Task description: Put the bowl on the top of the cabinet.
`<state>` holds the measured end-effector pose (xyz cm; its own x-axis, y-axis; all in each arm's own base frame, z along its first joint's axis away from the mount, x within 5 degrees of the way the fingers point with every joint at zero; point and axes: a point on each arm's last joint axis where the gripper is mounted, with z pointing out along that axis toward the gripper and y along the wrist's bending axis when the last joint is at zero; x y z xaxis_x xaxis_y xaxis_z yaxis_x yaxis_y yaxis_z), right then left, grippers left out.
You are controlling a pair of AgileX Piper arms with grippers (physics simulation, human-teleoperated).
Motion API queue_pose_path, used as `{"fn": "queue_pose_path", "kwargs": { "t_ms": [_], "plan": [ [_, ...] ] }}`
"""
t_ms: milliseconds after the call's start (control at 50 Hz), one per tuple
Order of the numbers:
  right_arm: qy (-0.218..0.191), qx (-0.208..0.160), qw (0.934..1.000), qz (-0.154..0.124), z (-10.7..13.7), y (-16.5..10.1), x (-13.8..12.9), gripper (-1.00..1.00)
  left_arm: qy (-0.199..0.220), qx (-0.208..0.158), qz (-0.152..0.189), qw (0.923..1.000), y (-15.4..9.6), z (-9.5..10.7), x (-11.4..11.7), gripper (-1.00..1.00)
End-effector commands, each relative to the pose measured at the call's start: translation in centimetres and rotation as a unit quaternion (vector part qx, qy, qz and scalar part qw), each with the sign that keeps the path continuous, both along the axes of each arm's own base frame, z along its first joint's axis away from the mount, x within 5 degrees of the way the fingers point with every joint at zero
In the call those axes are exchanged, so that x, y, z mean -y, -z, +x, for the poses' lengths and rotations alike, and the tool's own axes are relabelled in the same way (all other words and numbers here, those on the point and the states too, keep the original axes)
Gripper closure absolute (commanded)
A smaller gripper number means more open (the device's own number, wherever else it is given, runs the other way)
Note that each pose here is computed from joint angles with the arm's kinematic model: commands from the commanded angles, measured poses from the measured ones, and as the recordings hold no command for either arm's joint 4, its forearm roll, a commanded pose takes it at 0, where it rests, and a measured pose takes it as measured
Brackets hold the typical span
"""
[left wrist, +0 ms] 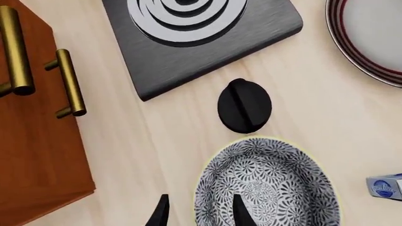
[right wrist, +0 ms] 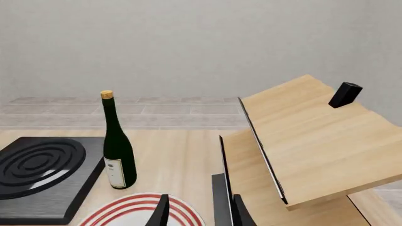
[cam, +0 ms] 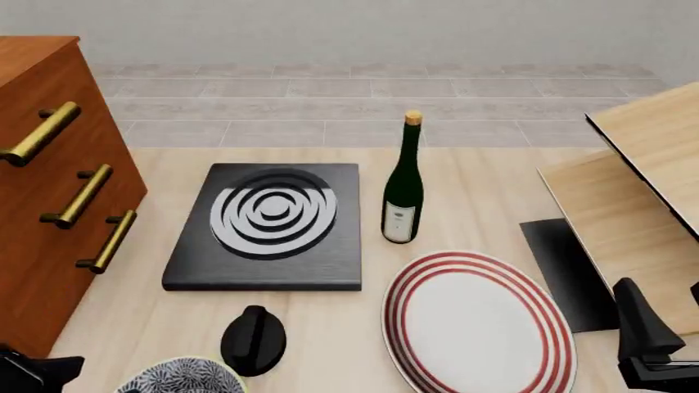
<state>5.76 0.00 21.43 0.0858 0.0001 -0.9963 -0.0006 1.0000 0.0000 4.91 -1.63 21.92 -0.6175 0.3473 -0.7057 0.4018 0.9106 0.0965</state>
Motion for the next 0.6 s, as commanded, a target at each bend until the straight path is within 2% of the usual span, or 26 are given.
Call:
{"fn": "queue_pose_path", "kwargs": {
  "t_ms": [20, 600],
  "plan": [
    [0.000, 0.000, 1.0000, 0.000, 0.0, 0.0, 0.0, -1.00, -0.003, -0.002, 0.010, 0.9999, 0.9, 0.3, 0.0, -1.00],
    [0.000, 0.000, 1.0000, 0.000, 0.0, 0.0, 0.0, -1.00, 0.013, -0.005, 0.032, 0.9994, 3.1, 0.8, 0.1, -1.00]
  ]
}}
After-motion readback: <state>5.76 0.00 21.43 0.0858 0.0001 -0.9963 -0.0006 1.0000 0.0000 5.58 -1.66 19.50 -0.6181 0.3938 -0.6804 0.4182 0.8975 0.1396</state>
